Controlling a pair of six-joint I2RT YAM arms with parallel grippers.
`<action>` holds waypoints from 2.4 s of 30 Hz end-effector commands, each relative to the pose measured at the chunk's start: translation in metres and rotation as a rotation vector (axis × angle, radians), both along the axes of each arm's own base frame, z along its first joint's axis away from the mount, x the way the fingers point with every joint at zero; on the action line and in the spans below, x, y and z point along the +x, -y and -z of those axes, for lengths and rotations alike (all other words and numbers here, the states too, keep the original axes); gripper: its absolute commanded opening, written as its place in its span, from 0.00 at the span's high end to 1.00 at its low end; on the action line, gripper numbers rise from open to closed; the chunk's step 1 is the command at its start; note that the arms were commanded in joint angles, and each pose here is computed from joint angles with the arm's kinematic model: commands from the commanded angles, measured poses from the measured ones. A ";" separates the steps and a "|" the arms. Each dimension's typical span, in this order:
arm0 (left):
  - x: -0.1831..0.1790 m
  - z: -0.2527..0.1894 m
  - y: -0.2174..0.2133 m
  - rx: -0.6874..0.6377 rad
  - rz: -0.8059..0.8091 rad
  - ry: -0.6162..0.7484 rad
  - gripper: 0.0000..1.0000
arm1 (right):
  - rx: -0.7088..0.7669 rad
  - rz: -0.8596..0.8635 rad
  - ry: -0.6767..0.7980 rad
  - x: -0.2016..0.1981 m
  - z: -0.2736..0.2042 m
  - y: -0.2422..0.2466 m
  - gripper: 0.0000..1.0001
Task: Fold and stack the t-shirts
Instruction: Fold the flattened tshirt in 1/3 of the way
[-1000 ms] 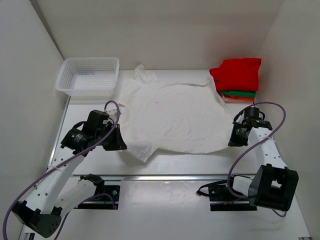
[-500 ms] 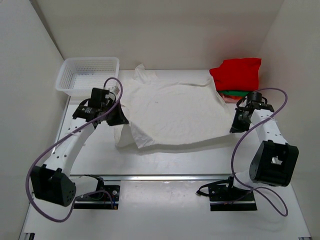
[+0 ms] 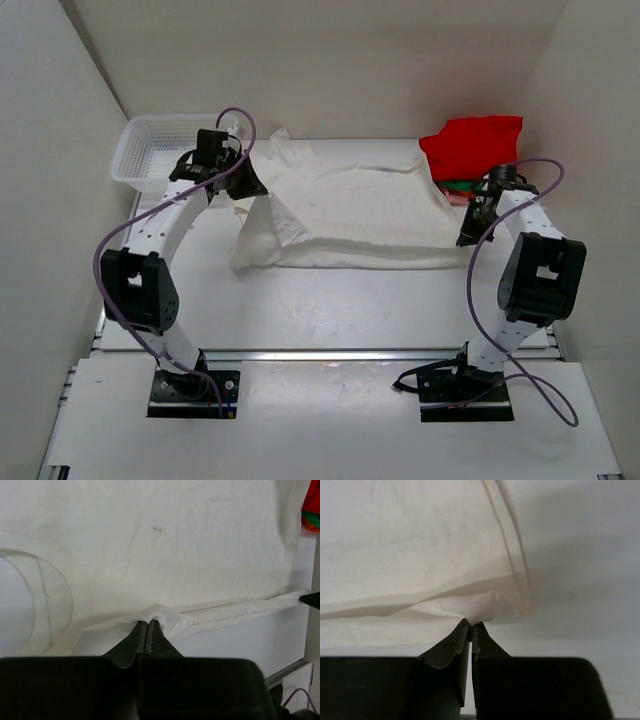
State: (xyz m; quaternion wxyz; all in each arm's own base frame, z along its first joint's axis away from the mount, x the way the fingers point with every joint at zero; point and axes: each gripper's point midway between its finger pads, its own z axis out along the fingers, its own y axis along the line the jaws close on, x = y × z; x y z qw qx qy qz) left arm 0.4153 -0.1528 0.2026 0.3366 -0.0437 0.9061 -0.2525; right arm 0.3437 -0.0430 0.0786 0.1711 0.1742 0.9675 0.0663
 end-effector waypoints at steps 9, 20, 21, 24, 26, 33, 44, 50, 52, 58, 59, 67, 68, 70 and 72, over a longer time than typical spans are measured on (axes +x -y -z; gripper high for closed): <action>0.078 0.017 -0.017 -0.002 -0.104 0.041 0.89 | -0.023 0.038 0.101 0.074 -0.004 0.009 0.82; 0.046 -0.003 -0.042 0.081 -0.104 0.016 0.38 | -0.074 0.154 0.151 0.044 -0.017 0.021 0.63; 0.014 0.001 -0.042 0.092 -0.093 -0.014 0.37 | -0.065 0.141 0.118 0.032 -0.007 0.017 0.62; -0.056 0.052 -0.050 0.190 -0.086 -0.114 0.36 | -0.070 0.142 0.088 0.013 0.000 0.015 0.62; -0.100 0.088 -0.055 0.220 -0.107 -0.175 0.36 | -0.061 0.124 0.078 0.004 0.002 0.012 0.62; -0.137 0.112 -0.075 0.187 -0.278 -0.099 0.35 | -0.052 0.112 0.101 -0.005 -0.004 0.010 0.62; -0.117 0.115 -0.104 0.083 -0.571 0.009 0.37 | -0.038 0.093 0.079 -0.006 0.011 0.004 0.62; -0.101 0.132 -0.091 0.021 -0.575 -0.016 0.36 | -0.030 0.093 0.080 -0.001 0.014 0.005 0.62; -0.096 0.140 -0.088 0.008 -0.588 -0.029 0.36 | -0.030 0.097 0.069 -0.001 0.019 0.006 0.62; -0.087 0.156 -0.087 -0.022 -0.610 -0.055 0.59 | -0.035 0.087 0.030 -0.001 0.031 0.003 0.62; -0.090 0.159 -0.087 -0.021 -0.614 -0.061 0.80 | -0.034 0.097 0.016 -0.004 0.033 0.006 0.61; -0.095 0.145 -0.106 0.011 -0.649 -0.012 1.00 | -0.027 0.053 -0.042 0.002 0.058 -0.010 0.72; -0.095 0.141 -0.109 0.024 -0.640 -0.009 1.00 | -0.029 0.045 -0.091 -0.004 0.066 -0.011 0.92; -0.100 0.143 -0.112 0.046 -0.629 -0.033 1.00 | -0.033 0.032 -0.114 -0.006 0.066 -0.011 1.00; -0.107 0.140 -0.113 0.077 -0.592 -0.049 1.00 | -0.032 0.013 -0.148 -0.015 0.065 -0.012 1.00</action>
